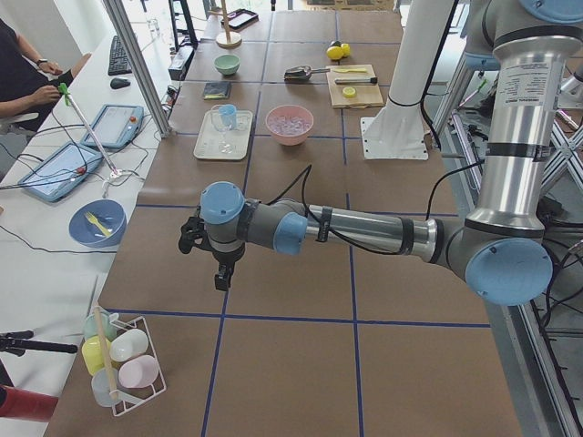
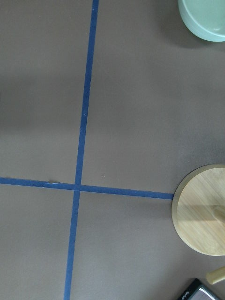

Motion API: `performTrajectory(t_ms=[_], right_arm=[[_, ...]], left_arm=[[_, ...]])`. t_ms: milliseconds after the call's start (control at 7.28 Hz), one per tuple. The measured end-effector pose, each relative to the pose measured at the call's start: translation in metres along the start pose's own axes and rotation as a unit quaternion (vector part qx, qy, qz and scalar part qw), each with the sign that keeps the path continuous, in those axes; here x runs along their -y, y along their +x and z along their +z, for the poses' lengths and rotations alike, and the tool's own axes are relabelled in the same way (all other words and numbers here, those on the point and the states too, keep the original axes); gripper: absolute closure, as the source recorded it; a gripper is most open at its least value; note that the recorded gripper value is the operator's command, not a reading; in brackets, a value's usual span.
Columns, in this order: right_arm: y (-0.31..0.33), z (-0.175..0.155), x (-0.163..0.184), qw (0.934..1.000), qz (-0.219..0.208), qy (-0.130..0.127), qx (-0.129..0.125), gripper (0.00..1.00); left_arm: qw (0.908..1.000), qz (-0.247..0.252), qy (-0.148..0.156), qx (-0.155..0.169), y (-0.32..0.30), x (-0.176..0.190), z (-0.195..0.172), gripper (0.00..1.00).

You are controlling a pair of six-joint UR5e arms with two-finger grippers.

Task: Put ice in cup with scoop

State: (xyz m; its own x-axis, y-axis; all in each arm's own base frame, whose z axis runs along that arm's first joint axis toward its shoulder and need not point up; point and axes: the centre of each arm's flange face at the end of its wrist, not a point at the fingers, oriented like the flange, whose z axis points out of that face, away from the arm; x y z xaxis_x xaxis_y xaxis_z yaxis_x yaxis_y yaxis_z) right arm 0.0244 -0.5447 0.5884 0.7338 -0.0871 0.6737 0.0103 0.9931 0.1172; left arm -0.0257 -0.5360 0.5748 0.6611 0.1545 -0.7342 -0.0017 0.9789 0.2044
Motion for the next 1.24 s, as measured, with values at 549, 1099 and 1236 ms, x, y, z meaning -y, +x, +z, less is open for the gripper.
performTrajectory(t_ms=[549, 1099, 1236], right_arm=[[0.001, 0.002, -0.005, 1.0, 0.003, 0.001, 0.004, 0.0], [-0.047, 0.006, -0.021, 0.9979, -0.052, 0.022, 0.03, 0.0], [-0.069, 0.006, -0.026, 0.997, -0.062, 0.027, 0.039, 0.0]], left_arm=[[0.9988, 0.044, 0.021, -0.003, 0.011, -0.013, -0.004, 0.0], [0.9615, 0.251, 0.045, -0.101, 0.164, -0.01, 0.038, 0.0], [0.9356, 0.321, 0.049, -0.139, 0.223, -0.016, 0.065, 0.0]])
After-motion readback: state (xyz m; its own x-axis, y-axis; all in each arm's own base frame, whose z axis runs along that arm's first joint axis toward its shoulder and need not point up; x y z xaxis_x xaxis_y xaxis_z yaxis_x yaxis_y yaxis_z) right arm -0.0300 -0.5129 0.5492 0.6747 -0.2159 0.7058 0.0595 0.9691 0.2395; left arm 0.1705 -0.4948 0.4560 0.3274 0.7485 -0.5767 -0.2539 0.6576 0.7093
